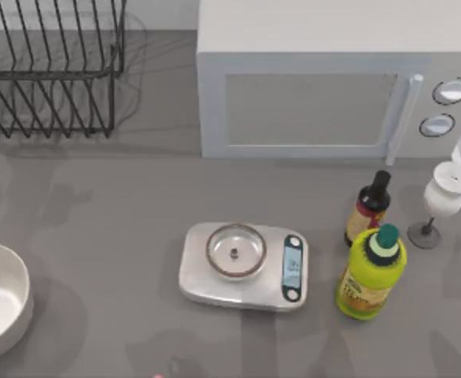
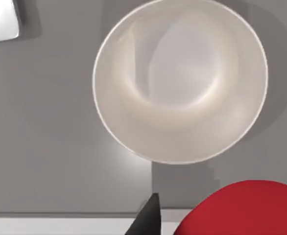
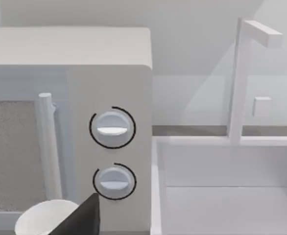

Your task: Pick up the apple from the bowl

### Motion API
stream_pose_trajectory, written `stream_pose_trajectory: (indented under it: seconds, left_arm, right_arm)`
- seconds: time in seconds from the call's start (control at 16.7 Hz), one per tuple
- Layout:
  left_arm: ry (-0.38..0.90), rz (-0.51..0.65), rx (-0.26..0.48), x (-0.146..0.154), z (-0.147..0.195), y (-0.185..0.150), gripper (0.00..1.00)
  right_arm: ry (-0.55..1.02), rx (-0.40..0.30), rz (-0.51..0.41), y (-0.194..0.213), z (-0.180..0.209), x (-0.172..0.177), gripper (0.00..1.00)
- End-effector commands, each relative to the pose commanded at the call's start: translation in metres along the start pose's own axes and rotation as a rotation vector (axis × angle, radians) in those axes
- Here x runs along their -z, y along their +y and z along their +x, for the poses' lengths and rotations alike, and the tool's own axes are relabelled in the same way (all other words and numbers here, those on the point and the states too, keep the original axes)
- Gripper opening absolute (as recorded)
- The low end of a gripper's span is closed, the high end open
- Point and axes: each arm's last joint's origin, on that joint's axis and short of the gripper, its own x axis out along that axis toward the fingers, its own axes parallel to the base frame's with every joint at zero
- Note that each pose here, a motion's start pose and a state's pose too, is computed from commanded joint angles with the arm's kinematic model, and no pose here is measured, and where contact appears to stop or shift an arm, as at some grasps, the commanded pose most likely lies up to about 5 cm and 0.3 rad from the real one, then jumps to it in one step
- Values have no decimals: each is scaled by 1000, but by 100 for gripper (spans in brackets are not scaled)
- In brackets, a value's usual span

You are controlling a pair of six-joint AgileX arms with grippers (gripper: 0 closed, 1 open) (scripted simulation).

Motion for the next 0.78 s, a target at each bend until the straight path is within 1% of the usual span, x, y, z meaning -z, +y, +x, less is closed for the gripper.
stream_pose_trajectory:
  seconds: [0.18, 0.54, 0.66, 0.78]
  left_arm:
    - [-21, 0, 0, 14, -27, 0, 0]
    - [-21, -3, -1, 15, -29, 0, 0]
    - [-18, -4, 1, 3, -23, -9, 0]
    - [-6, -4, 2, -20, -8, -30, 0]
  right_arm:
    - [0, 0, 0, 0, 0, 0, 100]
    - [0, 0, 0, 0, 0, 0, 100]
    - [0, 0, 0, 0, 0, 0, 100]
    - [0, 0, 0, 0, 0, 0, 100]
